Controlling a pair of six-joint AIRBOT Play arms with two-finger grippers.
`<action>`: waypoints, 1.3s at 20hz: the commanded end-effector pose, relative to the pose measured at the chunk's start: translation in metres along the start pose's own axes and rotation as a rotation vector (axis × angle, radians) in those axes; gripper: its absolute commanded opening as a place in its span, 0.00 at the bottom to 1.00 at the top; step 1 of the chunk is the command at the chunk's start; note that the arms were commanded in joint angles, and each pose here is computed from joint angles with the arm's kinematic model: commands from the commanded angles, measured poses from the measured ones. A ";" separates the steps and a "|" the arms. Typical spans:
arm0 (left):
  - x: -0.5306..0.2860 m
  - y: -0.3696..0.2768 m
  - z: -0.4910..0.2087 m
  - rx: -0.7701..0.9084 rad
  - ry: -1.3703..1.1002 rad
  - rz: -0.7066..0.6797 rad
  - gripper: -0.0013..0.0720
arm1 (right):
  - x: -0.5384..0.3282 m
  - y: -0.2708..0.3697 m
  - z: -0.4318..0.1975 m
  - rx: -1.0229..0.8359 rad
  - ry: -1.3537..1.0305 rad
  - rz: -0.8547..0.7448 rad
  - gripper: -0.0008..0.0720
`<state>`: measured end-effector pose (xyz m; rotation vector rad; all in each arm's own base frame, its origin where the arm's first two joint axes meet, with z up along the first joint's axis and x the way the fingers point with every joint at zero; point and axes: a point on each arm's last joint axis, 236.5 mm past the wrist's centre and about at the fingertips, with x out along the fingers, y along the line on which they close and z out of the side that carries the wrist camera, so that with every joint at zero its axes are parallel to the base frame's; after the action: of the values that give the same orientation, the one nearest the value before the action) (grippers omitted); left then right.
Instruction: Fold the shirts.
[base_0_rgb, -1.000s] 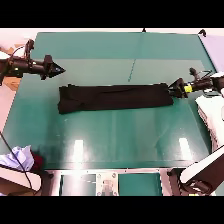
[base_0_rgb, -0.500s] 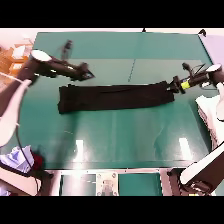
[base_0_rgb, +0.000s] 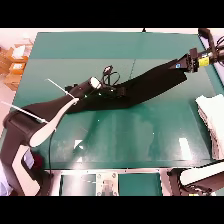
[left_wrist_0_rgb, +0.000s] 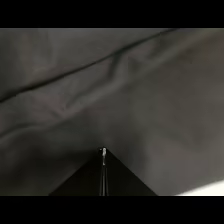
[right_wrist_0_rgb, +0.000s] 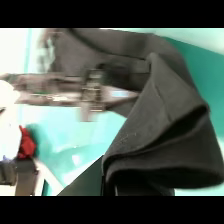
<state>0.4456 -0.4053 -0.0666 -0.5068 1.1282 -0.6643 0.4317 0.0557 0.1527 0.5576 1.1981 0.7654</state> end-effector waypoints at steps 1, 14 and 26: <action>0.017 -0.005 0.001 -0.051 -0.013 -0.009 0.06 | -0.003 0.059 -0.007 -0.093 -0.009 0.053 0.03; -0.189 0.079 0.033 0.135 0.260 0.327 0.06 | 0.052 0.117 -0.003 -0.116 0.017 0.110 0.03; -0.414 0.160 0.067 0.046 0.065 0.632 0.06 | 0.426 0.197 -0.035 -0.109 -0.157 0.136 0.37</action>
<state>0.4373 -0.0258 0.1104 -0.0835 1.2507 -0.2006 0.4216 0.4424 0.0864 0.5781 1.0823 0.9790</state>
